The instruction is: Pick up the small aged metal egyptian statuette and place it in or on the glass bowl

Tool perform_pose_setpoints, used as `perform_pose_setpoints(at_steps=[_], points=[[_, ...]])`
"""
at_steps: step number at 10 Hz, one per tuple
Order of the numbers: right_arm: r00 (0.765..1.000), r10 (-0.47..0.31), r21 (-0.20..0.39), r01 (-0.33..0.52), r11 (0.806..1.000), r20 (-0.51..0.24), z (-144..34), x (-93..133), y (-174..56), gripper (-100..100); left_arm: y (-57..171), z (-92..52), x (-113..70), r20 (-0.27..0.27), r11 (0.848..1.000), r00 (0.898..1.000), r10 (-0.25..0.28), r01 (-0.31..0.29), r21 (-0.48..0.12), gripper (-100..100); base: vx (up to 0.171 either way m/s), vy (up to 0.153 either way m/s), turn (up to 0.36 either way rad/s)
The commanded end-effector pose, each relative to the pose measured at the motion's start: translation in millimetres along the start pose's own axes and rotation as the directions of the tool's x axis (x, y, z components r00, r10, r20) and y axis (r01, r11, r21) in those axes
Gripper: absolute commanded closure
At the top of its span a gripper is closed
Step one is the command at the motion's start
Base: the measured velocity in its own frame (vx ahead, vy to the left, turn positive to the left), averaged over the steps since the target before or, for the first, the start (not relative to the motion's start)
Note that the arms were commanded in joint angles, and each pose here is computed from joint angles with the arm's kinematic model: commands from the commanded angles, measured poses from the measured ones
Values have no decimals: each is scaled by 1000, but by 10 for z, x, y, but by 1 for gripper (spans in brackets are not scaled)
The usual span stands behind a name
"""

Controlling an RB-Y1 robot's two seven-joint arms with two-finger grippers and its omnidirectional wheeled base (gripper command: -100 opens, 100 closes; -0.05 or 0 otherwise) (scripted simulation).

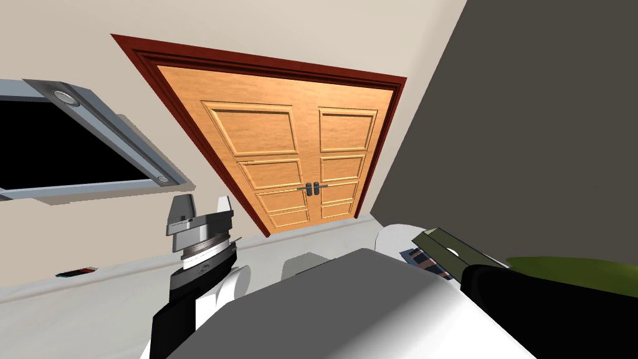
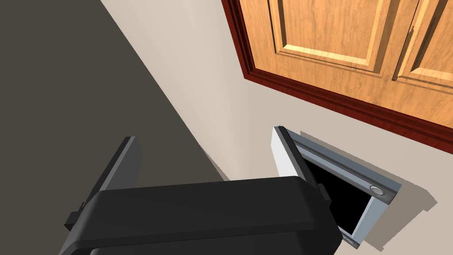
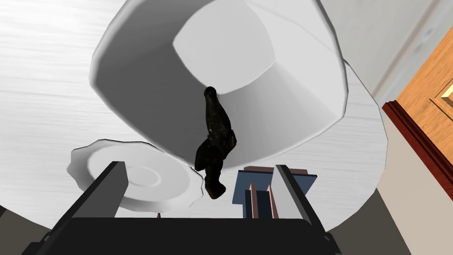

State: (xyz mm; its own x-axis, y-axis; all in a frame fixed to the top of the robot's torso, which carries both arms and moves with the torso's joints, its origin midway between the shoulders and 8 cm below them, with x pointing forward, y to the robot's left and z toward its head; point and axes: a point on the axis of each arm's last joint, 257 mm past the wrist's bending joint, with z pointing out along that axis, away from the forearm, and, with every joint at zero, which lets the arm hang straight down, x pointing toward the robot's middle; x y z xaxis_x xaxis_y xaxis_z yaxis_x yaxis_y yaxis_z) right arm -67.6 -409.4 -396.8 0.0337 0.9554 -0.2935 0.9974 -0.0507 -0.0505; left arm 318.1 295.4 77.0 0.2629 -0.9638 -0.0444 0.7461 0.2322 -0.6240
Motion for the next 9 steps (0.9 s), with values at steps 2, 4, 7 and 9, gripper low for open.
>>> perform_pose_setpoints(at_steps=[2, 4, 7, 9], points=[[1000, -3, -2, 3, 1000, 2, -160, -6, 5, -100, 0, 0, 0, 0, 1000, 1000, 0, 0, 0, 0, -6, -18, -22], [1000, -7, -5, 7, 1000, 4, -281, -8, 18, -100, 0, 0, 0, 0, 1000, 1000, 0, 0, 0, 0, -6, -16, -18], [1000, -13, -9, 13, 1000, 6, -465, -7, 38, -100, 0, 0, 0, 0, 1000, 1000, 0, 0, 0, 0, -6, -14, -17], [1000, -12, -8, 12, 1000, 6, -445, 2, 23, 0, 0, 0, 0, 0, 1000, 1000, 0, 0, 0, 0, -1, -3, -1]])
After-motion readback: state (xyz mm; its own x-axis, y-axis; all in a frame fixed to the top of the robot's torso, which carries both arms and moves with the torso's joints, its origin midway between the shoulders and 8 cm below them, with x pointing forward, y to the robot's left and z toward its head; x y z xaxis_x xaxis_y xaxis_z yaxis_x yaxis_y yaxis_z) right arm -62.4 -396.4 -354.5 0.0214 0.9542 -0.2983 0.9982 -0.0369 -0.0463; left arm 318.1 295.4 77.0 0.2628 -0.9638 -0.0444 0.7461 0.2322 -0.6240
